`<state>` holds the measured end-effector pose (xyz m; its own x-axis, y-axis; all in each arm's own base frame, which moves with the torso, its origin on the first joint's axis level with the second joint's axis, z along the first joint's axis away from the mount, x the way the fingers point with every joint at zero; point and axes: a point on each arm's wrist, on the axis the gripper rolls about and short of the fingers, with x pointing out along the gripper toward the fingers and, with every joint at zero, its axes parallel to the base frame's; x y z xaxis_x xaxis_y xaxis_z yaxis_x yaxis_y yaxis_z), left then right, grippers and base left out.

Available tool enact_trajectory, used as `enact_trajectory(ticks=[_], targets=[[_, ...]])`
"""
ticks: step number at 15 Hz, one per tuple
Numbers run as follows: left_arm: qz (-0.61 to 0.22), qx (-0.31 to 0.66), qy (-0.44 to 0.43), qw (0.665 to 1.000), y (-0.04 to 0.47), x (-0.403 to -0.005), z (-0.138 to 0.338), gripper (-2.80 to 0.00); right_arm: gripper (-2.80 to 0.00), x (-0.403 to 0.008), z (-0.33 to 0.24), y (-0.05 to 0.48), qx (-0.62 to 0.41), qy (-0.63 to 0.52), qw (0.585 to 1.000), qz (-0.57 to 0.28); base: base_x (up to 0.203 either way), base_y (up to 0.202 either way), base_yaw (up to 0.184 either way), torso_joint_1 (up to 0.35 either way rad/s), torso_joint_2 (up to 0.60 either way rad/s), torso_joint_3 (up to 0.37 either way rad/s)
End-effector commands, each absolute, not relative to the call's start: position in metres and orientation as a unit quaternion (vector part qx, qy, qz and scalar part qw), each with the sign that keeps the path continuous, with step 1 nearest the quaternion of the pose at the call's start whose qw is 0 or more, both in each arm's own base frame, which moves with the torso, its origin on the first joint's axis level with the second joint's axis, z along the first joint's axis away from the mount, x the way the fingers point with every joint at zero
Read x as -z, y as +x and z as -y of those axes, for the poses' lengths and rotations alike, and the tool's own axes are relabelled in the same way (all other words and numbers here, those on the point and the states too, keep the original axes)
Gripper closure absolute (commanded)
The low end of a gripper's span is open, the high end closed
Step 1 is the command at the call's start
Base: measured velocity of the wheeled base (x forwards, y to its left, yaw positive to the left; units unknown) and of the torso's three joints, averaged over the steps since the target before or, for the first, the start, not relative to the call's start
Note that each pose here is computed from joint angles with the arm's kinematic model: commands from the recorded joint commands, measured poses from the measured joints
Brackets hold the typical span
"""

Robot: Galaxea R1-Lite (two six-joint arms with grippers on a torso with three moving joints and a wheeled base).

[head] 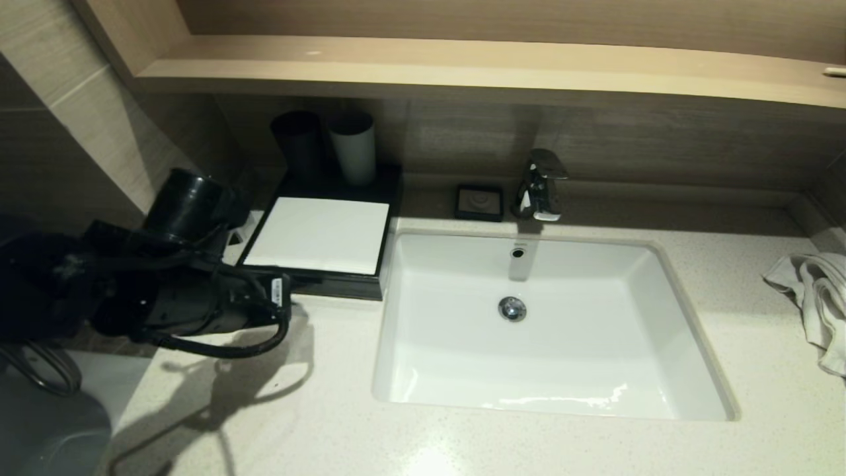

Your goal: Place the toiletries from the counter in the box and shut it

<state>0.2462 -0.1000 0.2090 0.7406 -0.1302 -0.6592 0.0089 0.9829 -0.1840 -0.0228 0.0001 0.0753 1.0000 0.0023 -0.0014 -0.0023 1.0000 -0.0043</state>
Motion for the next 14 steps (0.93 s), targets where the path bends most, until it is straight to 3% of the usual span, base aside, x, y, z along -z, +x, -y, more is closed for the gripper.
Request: enact_trajectory(ticks=[1, 10, 14], targets=[[-0.329, 0.046, -0.088, 0.939, 0.223, -0.225, 0.090, 0.00, 0.00, -0.075, 0.000, -0.023, -0.002, -0.002, 1.000, -0.001, 0.000, 0.000, 0.000, 0.000, 0.00, 0.000], [-0.271, -0.044, -0.047, 0.960, 0.192, -0.227, 0.021, 0.00, 0.00, -0.075, 0.000, -0.023, -0.002, -0.002, 1.000, -0.001, 0.000, 0.000, 0.000, 0.000, 0.00, 0.000], [-0.253, -0.049, -0.032, 0.966, 0.175, -0.222, 0.014, 0.00, 0.00, -0.075, 0.000, -0.023, -0.002, -0.002, 1.000, -0.001, 0.000, 0.000, 0.000, 0.000, 0.00, 0.000]])
